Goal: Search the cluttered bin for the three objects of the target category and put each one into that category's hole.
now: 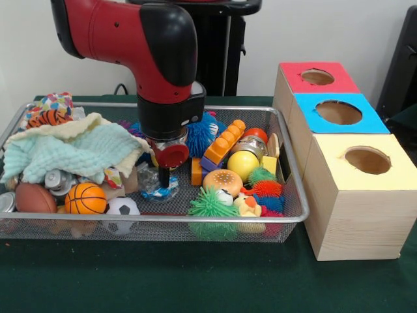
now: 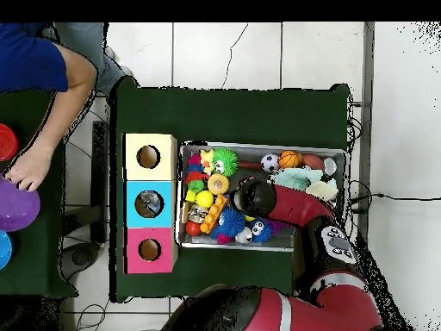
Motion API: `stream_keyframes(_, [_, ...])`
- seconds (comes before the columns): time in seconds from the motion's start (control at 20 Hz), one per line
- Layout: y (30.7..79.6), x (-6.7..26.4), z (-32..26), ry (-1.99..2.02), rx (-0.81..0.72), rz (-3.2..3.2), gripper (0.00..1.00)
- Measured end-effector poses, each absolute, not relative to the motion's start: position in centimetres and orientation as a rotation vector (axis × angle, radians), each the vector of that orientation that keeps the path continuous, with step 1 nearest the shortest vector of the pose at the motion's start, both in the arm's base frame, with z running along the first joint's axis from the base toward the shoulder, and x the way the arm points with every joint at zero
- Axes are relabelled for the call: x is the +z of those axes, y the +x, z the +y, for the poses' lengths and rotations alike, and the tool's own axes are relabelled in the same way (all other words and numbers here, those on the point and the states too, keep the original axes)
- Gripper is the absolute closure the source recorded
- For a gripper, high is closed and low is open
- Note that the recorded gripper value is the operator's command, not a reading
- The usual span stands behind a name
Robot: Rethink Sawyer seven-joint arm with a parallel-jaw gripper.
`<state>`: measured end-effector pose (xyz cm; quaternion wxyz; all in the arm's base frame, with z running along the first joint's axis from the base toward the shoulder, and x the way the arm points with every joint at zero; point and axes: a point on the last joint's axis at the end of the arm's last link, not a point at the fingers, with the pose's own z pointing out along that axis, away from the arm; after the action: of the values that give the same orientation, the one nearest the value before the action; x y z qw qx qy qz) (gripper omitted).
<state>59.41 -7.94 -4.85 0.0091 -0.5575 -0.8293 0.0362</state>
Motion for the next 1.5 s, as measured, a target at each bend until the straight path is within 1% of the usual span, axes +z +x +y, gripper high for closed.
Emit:
stream_keyframes(0.25, [59.6,-4.5,-8.0,-1.745,0.111,-2.596,1.00])
stream_keyframes(0.8, [61.6,-0.3,-9.6,-1.789,0.101,-2.617,1.00])
stream_keyframes(1.0, [61.9,0.5,-9.7,-1.791,0.102,-2.618,1.00])
stream_keyframes(1.25, [62.0,0.9,-9.5,-1.792,0.095,-2.620,1.00])
stream_keyframes(1.5, [61.3,0.2,-8.3,-1.761,0.100,-2.614,1.00])
